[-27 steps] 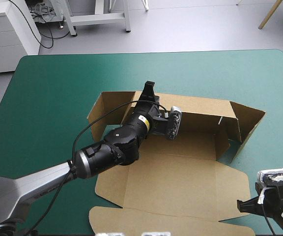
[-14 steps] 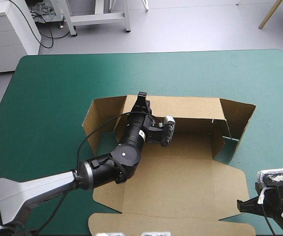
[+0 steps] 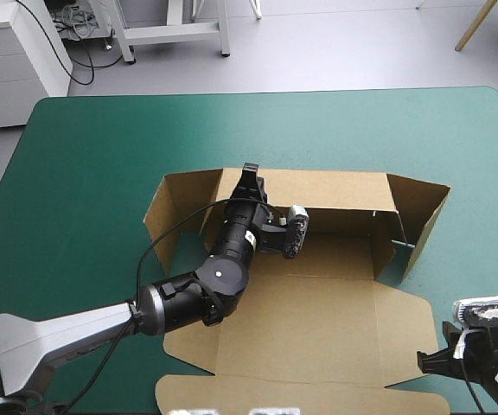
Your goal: Fold the box
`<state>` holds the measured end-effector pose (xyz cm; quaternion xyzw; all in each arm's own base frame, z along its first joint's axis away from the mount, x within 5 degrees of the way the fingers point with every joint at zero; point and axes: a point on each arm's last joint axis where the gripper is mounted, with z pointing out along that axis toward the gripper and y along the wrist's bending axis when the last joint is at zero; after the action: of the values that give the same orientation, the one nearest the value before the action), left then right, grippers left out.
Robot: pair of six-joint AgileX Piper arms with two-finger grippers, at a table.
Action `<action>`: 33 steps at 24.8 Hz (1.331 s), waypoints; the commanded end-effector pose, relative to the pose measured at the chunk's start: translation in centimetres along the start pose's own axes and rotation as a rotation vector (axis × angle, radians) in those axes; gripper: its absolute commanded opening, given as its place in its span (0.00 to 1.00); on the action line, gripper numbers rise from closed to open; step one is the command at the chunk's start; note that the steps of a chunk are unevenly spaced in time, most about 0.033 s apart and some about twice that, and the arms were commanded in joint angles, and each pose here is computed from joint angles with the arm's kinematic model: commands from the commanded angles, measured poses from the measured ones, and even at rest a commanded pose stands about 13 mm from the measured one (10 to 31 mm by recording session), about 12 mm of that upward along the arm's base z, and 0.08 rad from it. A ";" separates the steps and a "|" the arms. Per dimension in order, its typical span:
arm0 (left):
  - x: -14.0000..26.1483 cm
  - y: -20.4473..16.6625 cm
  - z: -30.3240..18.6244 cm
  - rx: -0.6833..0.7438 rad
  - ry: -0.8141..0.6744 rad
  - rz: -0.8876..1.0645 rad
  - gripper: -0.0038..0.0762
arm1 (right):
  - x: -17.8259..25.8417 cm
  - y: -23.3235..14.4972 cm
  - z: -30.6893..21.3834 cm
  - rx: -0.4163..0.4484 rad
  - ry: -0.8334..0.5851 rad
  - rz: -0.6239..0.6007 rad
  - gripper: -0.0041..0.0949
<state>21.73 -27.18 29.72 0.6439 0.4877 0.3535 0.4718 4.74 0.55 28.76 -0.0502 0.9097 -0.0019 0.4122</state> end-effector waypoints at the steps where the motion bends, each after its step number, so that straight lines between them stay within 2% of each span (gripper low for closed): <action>1: 0.4 1.8 -1.0 -0.063 0.006 -0.022 0.04 | -1.1 -0.1 -0.4 0.015 -0.072 -0.002 0.68; 3: 0.4 1.8 -1.0 -0.063 0.003 -0.022 0.04 | -1.1 -0.1 -0.4 0.015 -0.072 -0.002 0.79; 5: 0.4 1.8 -1.0 -0.063 0.003 -0.021 0.04 | -1.1 -0.1 -0.4 0.015 -0.072 -0.002 0.83; 12: 0.4 1.8 -1.0 -0.063 0.003 -0.021 0.04 | -1.2 -0.1 -0.4 0.004 -0.087 0.043 0.76; 16: 0.4 1.8 -1.0 -0.063 0.003 -0.021 0.04 | -2.8 -0.3 -1.2 0.022 -0.152 0.061 0.69; 23: 0.4 1.8 -1.0 -0.063 0.003 -0.021 0.04 | -10.5 -1.7 -2.3 0.048 -0.208 0.089 0.67; 24: 0.4 1.8 -1.0 -0.063 0.003 -0.021 0.04 | -13.0 -2.1 -1.9 0.047 -0.203 0.089 0.67; 29: 0.4 1.8 -1.0 -0.063 0.003 -0.021 0.04 | -21.1 -4.1 1.5 0.067 -0.168 0.076 0.67; 33: 0.5 1.8 -1.0 -0.059 0.018 -0.040 0.04 | -24.5 -5.3 6.7 0.062 -0.073 0.081 0.67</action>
<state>21.73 -27.17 29.70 0.6440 0.4875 0.3541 0.4715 24.35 -1.81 41.98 -0.0045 0.9067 -0.0066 0.4218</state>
